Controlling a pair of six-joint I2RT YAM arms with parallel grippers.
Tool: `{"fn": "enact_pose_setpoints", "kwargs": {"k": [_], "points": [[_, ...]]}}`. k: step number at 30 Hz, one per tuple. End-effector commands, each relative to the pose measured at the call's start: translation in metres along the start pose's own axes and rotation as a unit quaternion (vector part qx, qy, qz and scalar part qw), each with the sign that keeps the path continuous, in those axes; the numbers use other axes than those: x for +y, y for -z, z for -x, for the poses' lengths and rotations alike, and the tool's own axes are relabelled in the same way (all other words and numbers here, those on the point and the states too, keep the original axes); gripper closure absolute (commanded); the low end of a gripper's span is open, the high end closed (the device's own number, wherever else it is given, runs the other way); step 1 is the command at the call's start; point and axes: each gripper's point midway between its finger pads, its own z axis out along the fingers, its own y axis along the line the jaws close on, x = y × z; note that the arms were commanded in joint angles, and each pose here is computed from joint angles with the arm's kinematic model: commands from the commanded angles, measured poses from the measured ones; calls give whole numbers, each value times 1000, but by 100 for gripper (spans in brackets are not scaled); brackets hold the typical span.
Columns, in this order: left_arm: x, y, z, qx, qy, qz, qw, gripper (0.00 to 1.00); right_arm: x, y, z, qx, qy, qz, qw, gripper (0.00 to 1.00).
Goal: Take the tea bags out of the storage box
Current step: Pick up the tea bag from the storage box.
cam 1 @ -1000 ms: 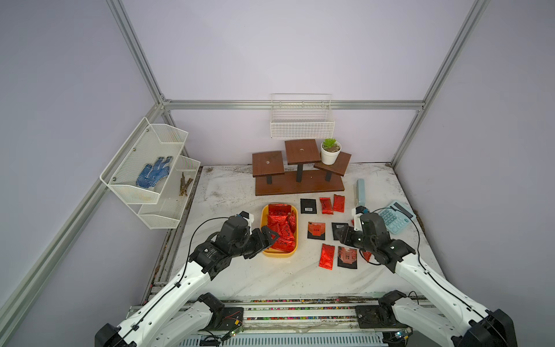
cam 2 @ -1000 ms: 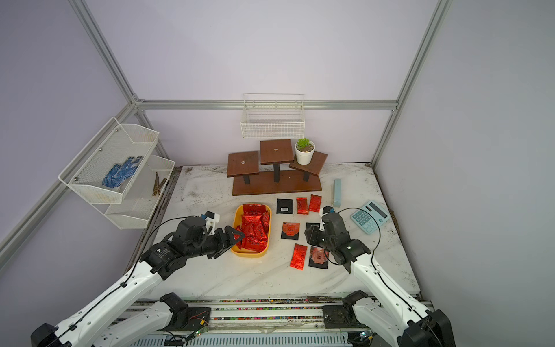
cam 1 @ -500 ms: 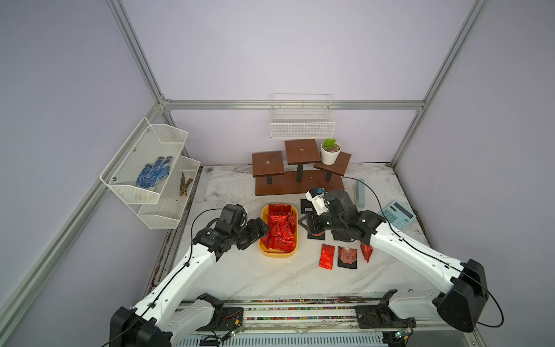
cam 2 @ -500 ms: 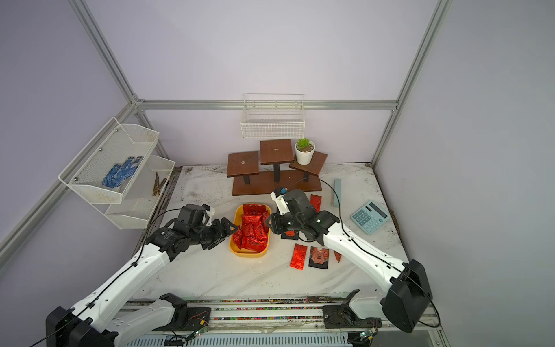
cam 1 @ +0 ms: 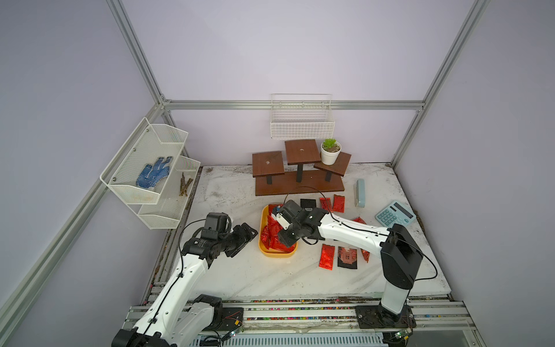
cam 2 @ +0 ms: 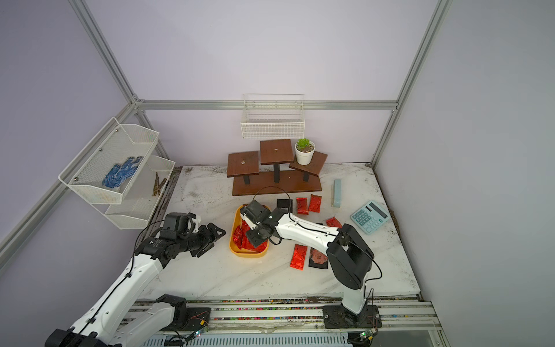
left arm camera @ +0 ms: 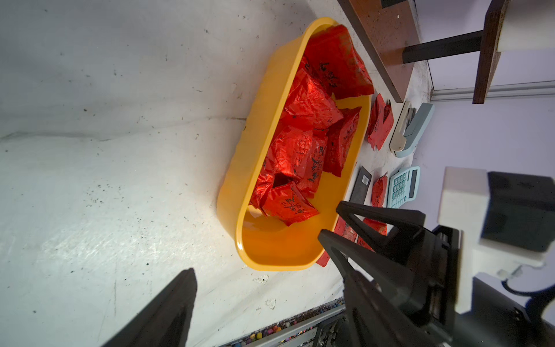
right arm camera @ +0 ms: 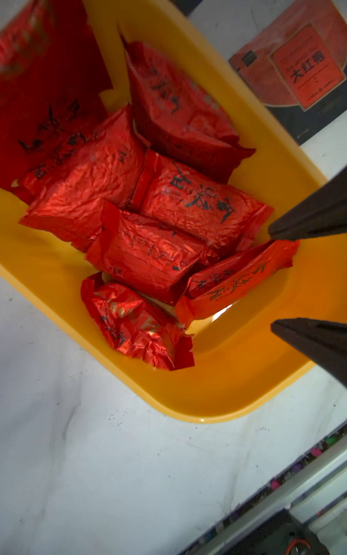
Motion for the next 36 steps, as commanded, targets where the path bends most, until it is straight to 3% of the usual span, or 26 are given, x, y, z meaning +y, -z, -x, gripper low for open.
{"fn": "enact_pose_setpoints", "kwargs": {"k": [1, 10, 13, 18, 27, 36], "points": [[-4, 4, -5, 1, -8, -27, 1000, 20, -4, -9, -2, 19, 40, -35, 998, 50], [4, 6, -14, -3, -2, -34, 999, 19, -8, -40, 3, 35, 50, -59, 996, 52], [4, 8, -15, -2, -3, -35, 999, 19, -5, -47, 0, 44, 50, -49, 997, 65], [3, 9, -14, -1, -3, -35, 999, 19, -1, -48, 1, 41, 46, -37, 997, 100], [-7, 11, -12, 0, -11, -53, 999, 21, 7, 2, 32, -30, -2, -20, 999, 100], [-16, 17, -14, -5, -21, -57, 998, 22, -5, 71, 54, -113, -102, 5, 988, 100]]}}
